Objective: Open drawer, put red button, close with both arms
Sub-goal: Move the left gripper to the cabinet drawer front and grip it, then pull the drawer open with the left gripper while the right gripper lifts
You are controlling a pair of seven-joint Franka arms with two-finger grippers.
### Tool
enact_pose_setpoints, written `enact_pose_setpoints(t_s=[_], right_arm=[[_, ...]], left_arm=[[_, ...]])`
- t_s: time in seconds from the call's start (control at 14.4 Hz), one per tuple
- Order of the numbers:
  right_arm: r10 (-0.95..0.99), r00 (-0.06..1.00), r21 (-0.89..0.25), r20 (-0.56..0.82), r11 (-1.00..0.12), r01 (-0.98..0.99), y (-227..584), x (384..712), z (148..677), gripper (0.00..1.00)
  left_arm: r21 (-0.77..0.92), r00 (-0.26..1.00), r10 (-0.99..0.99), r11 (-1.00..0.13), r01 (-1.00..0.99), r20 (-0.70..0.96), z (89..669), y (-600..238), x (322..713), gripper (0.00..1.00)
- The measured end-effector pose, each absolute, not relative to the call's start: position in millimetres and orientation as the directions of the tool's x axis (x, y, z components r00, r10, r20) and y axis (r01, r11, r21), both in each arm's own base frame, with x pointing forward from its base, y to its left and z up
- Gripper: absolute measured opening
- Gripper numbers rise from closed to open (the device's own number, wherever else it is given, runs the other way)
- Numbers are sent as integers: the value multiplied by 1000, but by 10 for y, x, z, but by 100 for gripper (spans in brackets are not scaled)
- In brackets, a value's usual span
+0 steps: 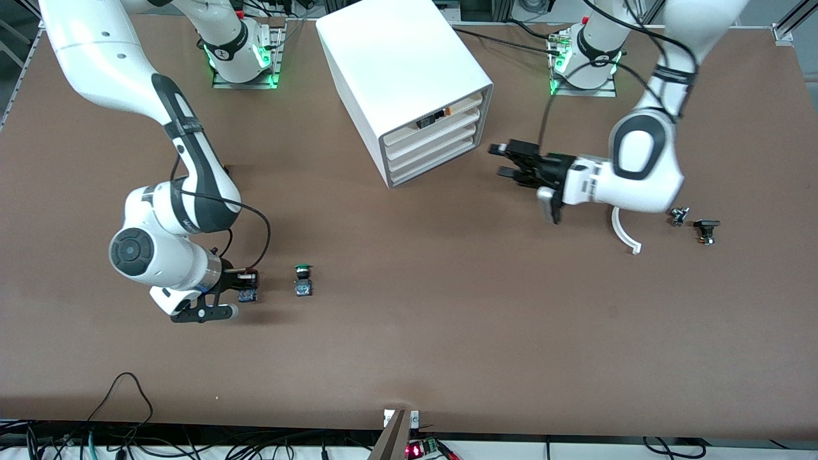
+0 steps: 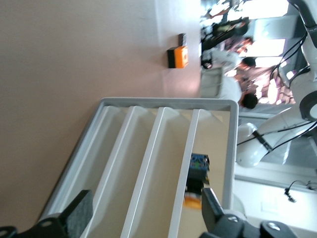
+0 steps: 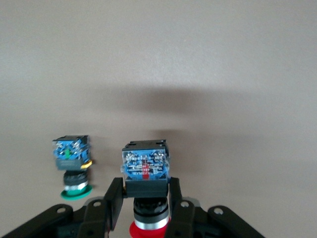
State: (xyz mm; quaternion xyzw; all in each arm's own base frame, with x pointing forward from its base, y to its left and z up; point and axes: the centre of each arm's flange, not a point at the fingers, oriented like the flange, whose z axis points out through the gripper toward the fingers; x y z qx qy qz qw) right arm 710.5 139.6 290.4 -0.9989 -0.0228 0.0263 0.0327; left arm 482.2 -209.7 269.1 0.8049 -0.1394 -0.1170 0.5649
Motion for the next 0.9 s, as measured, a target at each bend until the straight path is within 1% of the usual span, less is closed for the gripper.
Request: enact_pose_setpoints(t_s=[0.14, 0.21, 0.42, 0.62, 0.76, 0.83, 0.9], right_arm=[[8, 997, -57, -81, -998, 3, 1429, 7139, 3190, 42], [-15, 996, -51, -92, -998, -20, 1459, 7149, 3342, 42], [-95, 989, -35, -110, -994, -100, 1647, 7130, 3790, 42], [-178, 975, -17, -129, -983, -182, 1922, 7045, 4037, 42], [-232, 964, -29, -128, -971, -238, 2150, 6969, 4248, 42], [-258, 958, -36, -129, -964, -264, 2249, 6917, 4368, 42], [-282, 951, -44, -129, -956, -290, 2330, 6866, 4484, 42]], left_arm=[[950, 935, -353, -300, -93, -20, 2523, -2249, 4601, 67], [950, 934, -358, -296, -96, -17, 2476, -2258, 4545, 64], [954, 930, -367, -273, -121, 13, 2323, -2226, 4454, 64], [966, 931, -363, -229, -119, 28, 2038, -2259, 4292, 65], [972, 930, -366, -213, -103, 18, 1925, -2315, 4175, 62], [975, 932, -363, -203, -95, 15, 1904, -2359, 4124, 59], [977, 932, -363, -191, -92, 17, 1889, -2410, 4068, 59]])
